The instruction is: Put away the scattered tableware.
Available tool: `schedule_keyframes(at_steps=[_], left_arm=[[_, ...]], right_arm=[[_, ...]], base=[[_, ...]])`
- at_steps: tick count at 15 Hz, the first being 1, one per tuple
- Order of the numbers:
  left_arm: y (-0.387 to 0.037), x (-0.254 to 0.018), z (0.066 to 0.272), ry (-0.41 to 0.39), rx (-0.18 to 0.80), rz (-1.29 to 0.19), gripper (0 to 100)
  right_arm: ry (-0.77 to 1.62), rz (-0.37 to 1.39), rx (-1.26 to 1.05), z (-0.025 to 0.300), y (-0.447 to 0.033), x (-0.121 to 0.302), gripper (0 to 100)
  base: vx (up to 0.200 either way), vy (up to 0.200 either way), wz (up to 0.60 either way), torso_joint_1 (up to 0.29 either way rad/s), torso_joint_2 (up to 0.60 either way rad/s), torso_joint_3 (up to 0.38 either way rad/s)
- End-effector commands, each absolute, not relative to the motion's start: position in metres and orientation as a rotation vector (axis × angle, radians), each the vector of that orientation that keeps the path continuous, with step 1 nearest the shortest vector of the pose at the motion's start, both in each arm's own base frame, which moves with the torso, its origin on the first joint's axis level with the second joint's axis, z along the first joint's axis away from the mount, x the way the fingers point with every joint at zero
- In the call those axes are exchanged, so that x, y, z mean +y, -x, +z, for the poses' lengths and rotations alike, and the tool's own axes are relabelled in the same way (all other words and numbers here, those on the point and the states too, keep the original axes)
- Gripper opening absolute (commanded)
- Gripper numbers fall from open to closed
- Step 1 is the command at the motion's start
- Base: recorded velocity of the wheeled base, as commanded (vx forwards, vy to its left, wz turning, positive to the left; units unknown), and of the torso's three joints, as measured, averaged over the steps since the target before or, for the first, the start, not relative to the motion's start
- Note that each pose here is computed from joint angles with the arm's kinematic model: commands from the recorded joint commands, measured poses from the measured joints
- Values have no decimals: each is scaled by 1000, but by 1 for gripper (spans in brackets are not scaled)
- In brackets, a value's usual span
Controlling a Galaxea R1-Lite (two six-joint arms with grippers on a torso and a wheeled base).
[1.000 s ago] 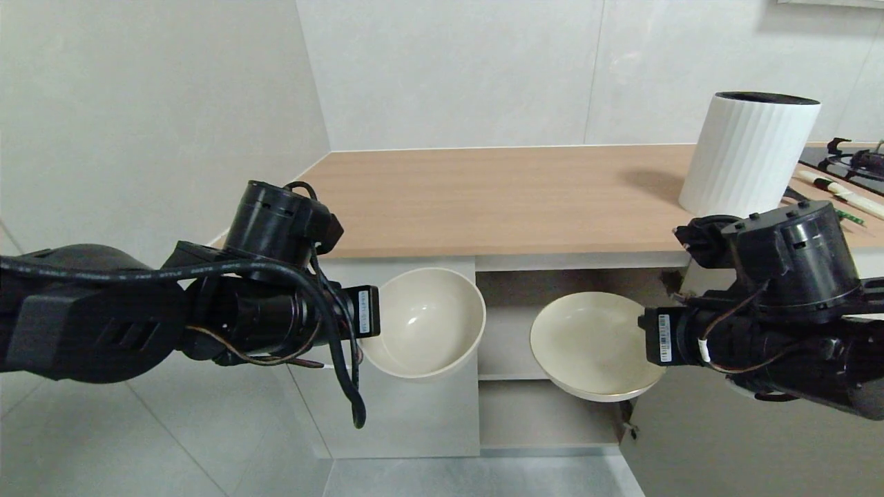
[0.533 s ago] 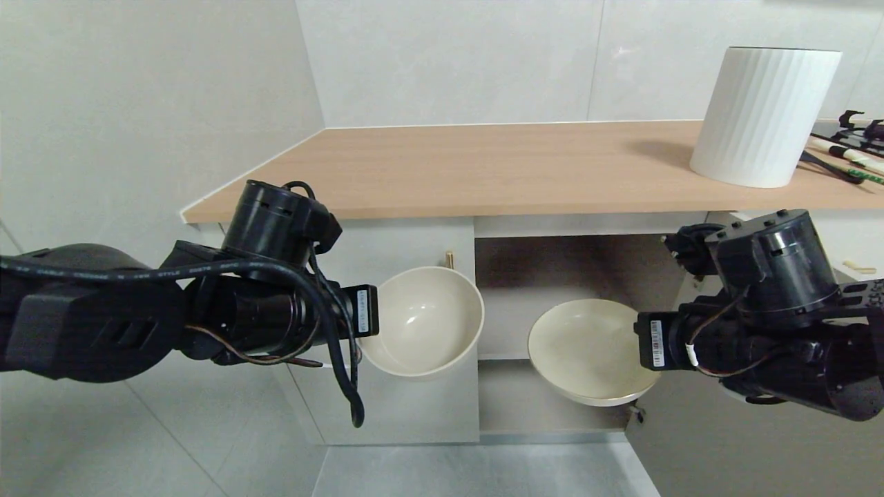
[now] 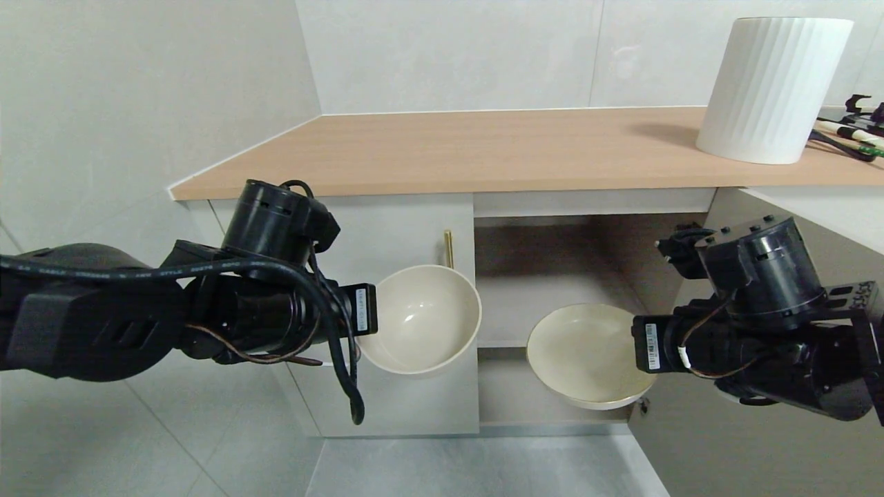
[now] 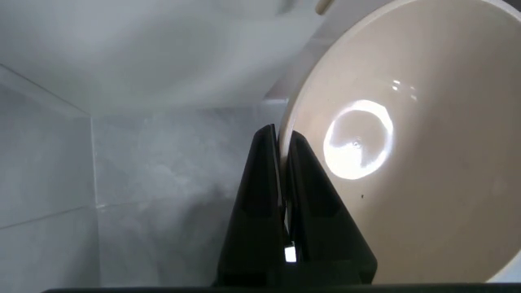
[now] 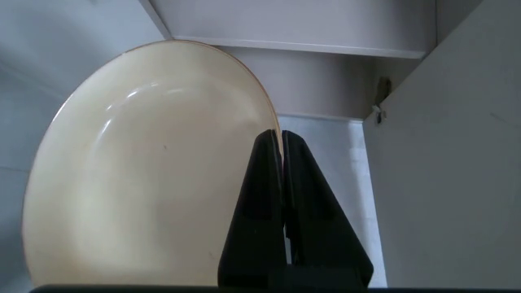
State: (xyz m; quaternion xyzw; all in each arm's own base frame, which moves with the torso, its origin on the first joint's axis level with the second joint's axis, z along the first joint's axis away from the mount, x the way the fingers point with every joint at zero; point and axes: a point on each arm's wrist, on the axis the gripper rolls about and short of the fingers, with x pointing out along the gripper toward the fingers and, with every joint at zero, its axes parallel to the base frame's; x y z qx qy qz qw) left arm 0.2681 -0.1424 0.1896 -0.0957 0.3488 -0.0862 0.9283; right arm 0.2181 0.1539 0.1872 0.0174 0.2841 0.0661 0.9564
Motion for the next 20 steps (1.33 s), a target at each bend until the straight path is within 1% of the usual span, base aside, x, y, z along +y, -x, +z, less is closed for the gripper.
schedule_keyframes(at_steps=[1,6,10,12,14,17,18,20], left_arm=[[-268,-142,190,193,708,-162,0],[-269,-142,189,190,706,-158,0],[-268,-142,188,183,711,-159,0],[-267,-141,188,182,710,-160,0],[-264,-140,193,187,697,-163,0],[-252,-134,206,203,662,-177,0],[-249,-132,209,206,654,-183,0],[-247,-131,209,205,654,-185,0]], right_arm=[[-36,135,577,187,-218,154,0],[-37,132,578,186,-219,154,0],[-34,133,584,185,-218,154,0],[-26,130,596,181,-216,151,0],[-16,127,610,177,-214,150,0],[-2,101,653,158,-225,153,0],[-14,76,665,148,-236,154,0],[-22,21,691,117,-264,154,0]], base=[[0,0,0,0,0,0],[0,0,0,0,0,0],[200,0,0,-6,0,4],[0,0,0,0,0,0],[0,0,0,0,0,0],[0,0,0,0,0,0],[0,0,0,0,0,0],[0,0,0,0,0,0]])
